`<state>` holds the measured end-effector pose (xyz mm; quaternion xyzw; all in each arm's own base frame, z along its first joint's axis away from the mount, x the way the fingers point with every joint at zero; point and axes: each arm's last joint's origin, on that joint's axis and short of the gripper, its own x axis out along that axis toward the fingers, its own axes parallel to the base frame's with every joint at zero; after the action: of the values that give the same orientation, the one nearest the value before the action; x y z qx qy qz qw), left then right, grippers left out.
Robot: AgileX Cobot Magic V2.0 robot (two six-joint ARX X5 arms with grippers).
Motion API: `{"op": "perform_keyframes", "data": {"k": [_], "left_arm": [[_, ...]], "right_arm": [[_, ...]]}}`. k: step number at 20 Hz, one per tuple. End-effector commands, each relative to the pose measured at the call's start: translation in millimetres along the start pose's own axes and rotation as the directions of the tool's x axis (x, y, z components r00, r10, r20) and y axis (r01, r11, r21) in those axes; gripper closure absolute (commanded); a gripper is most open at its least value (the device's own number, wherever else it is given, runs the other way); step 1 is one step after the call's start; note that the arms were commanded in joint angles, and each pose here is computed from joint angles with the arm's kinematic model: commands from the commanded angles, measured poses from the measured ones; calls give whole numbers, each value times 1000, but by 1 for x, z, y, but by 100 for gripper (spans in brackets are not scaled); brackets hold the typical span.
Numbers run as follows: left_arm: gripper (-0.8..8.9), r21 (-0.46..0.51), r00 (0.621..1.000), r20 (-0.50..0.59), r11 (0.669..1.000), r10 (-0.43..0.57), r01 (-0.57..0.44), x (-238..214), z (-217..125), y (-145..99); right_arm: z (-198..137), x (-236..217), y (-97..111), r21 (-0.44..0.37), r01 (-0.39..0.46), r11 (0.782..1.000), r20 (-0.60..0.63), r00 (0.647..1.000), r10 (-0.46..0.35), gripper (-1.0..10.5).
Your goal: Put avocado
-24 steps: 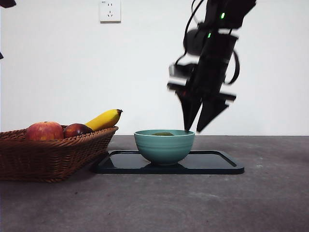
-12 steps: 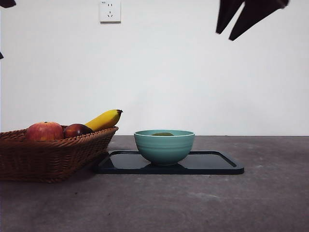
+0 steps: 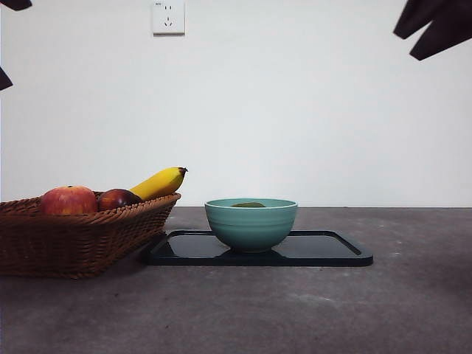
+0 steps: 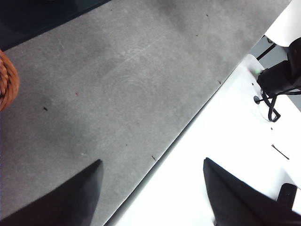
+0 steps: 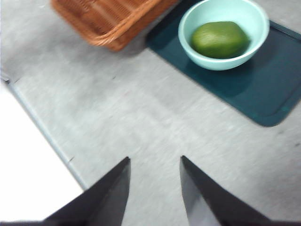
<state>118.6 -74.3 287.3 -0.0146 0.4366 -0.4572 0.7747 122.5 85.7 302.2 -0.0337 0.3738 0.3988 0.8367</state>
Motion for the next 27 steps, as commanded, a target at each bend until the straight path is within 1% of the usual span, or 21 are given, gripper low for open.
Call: {"op": "perform_keyframes", "data": {"k": [1, 4, 7, 9, 10, 11, 12, 13, 27], "left_arm": [[472, 18, 1000, 6, 1000, -7, 6, 0, 2, -1], [472, 18, 1000, 6, 1000, -7, 6, 0, 2, -1], [472, 15, 1000, 5, 1000, -7, 6, 0, 2, -1], [489, 15, 1000, 5, 1000, -7, 6, 0, 2, -1], [555, 15, 1000, 5, 1000, -7, 6, 0, 2, -1], [649, 15, 1000, 5, 1000, -7, 6, 0, 2, -1], [766, 15, 1000, 5, 1000, -7, 6, 0, 2, -1], [806, 15, 1000, 5, 1000, -7, 6, 0, 2, -1], [805, 14, 1000, 4, 1000, -7, 7, 0, 2, -1]], "right_arm": [[-2, -2, 4, -6, -22, 1000, 21, 1000, 22, 777], [-3, -3, 6, -15, -36, 999, 28, 999, 36, 777], [-3, -4, 7, -16, -69, 998, 26, 997, 69, 777], [-3, -4, 7, -15, -68, 998, 26, 997, 69, 778], [-3, -4, 7, -15, -69, 998, 26, 997, 69, 779], [-3, -4, 7, -15, -69, 998, 25, 997, 69, 798], [-3, -4, 7, -15, -69, 998, 24, 997, 69, 891], [-3, -4, 7, -14, -69, 998, 23, 997, 69, 941], [-4, -4, 7, -13, -67, 998, 21, 998, 68, 940]]}}
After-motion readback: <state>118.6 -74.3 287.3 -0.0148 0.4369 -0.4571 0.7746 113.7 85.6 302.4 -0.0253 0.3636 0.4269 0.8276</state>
